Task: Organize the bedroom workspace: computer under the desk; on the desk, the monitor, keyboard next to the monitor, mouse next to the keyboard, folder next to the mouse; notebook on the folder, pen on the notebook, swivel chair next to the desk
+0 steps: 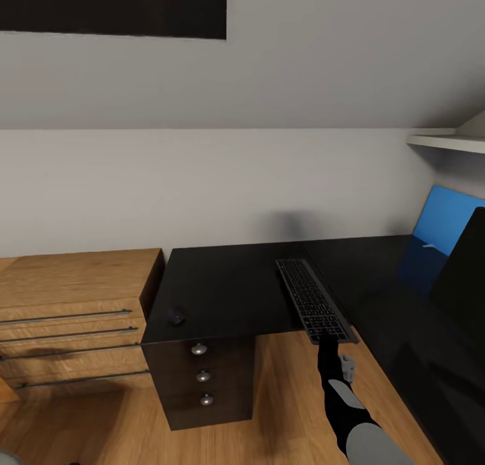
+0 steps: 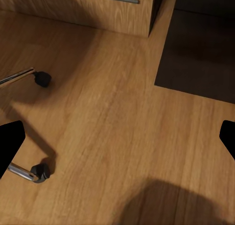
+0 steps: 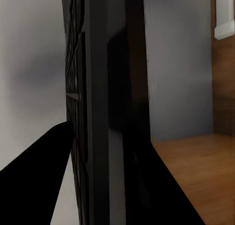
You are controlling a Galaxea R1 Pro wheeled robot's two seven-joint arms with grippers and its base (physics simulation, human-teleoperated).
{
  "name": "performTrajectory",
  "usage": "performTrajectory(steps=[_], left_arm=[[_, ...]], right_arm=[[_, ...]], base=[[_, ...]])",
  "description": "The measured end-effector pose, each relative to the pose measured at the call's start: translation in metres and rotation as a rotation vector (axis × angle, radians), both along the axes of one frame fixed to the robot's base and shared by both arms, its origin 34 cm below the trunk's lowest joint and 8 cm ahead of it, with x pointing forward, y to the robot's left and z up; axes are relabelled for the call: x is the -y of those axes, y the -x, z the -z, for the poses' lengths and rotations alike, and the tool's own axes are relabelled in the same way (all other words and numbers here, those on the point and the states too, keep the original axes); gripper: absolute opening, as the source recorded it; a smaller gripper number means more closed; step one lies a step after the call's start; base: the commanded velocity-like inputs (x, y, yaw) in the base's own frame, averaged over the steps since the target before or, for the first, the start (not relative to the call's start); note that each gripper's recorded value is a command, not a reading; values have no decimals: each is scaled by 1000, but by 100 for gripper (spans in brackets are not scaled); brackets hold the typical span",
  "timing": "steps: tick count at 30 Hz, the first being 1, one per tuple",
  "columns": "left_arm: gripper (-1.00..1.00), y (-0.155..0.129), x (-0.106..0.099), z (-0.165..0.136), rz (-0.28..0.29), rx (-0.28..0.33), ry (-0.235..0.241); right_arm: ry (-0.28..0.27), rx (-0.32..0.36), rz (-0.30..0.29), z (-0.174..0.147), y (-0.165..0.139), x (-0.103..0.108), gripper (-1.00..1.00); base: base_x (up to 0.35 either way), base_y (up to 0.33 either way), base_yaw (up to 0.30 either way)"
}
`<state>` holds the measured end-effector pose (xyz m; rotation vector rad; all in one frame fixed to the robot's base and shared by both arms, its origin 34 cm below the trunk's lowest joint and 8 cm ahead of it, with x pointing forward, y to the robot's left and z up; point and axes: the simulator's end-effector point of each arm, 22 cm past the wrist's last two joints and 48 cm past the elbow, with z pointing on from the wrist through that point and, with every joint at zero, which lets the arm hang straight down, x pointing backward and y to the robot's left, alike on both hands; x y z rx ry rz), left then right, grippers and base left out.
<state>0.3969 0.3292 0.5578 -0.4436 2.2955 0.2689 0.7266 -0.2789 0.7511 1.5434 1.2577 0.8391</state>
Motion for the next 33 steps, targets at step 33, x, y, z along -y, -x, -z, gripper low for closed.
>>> performTrajectory(steps=[33], left_arm=[[100, 0, 0, 27, 0, 1, 0]], right_arm=[[15, 26, -4, 20, -3, 1, -100]], base=[[0, 0, 0]])
